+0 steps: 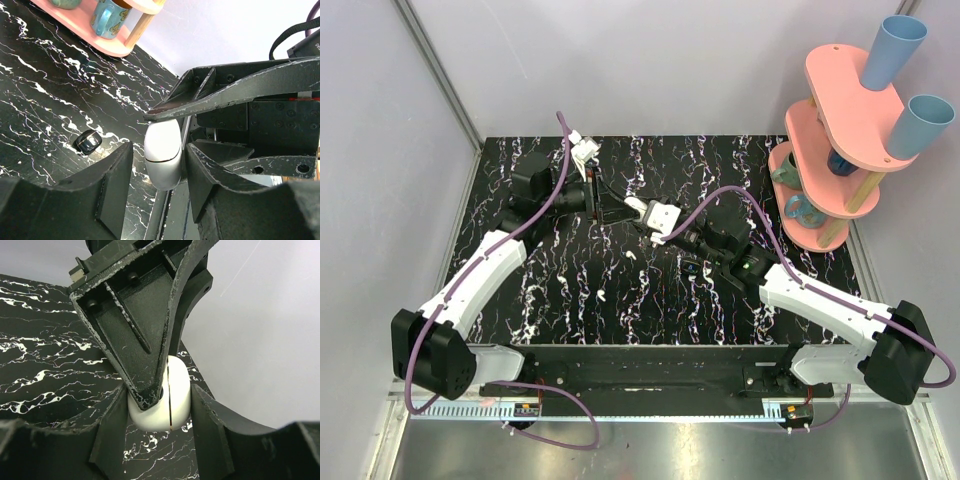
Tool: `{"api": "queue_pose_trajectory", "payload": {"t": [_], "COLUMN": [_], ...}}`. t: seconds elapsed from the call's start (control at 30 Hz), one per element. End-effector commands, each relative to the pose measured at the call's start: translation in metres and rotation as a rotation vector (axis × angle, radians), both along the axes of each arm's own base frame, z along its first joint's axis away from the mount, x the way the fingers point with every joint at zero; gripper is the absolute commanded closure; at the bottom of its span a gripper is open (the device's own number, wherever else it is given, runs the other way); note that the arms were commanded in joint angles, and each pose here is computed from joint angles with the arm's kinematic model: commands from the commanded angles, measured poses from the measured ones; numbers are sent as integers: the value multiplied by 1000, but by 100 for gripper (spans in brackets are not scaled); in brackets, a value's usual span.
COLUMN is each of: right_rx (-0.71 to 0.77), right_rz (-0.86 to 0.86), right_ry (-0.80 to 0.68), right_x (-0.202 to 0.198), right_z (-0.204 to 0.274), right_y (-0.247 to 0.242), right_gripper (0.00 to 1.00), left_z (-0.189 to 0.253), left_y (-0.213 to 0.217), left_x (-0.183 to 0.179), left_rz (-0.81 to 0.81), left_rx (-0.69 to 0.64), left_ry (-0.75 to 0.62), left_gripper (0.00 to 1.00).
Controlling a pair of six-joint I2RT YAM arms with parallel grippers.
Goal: Insert the wireless bluetooth earbuds into the charging case
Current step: Pass from the right arm to the left
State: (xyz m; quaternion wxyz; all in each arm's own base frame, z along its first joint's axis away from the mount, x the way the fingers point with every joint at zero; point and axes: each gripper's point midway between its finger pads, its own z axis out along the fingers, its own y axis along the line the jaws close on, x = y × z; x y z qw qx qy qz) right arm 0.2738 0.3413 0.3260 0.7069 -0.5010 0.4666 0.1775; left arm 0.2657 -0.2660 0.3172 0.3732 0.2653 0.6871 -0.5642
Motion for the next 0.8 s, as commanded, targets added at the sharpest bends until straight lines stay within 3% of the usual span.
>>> {"api": "queue_pose_trajectory", "payload": {"t": [0.0,0.2,0.27,0.33,0.43,0.5,0.53,0.67,0.77], "right_rx": [52,54,52,59,84,98,112,175,207], "right_rz": [4,3,4,6,-5,-18,-24,-75,-114], "right_ry": [-65,-65,-67,-71,-73,-77,-80,-78,-81], "right_x": [-1,-1,-1,-2,-1,0,0,4,6], "right_z": [25,25,25,27,33,37,41,55,65], "right_y": [-3,-3,-3,-3,-5,-7,-8,-18,-26], "right_gripper": [73,73,72,65,50,40,29,10,5], "left_z": [20,18,17,16,14,11,11,8,13], "left_y": [-2,-2,-2,-2,-2,-1,0,5,12], "left_x": [4,2,2,2,3,4,5,9,13], "left_rz": [6,-4,-8,-9,-7,2,14,70,138], "left_rx": [-17,-14,-12,-10,-5,3,5,24,22], "left_ry": [-70,-71,-68,-68,-82,-90,-98,-149,-221], "left_gripper": [53,68,77,90,100,100,100,100,100]}}
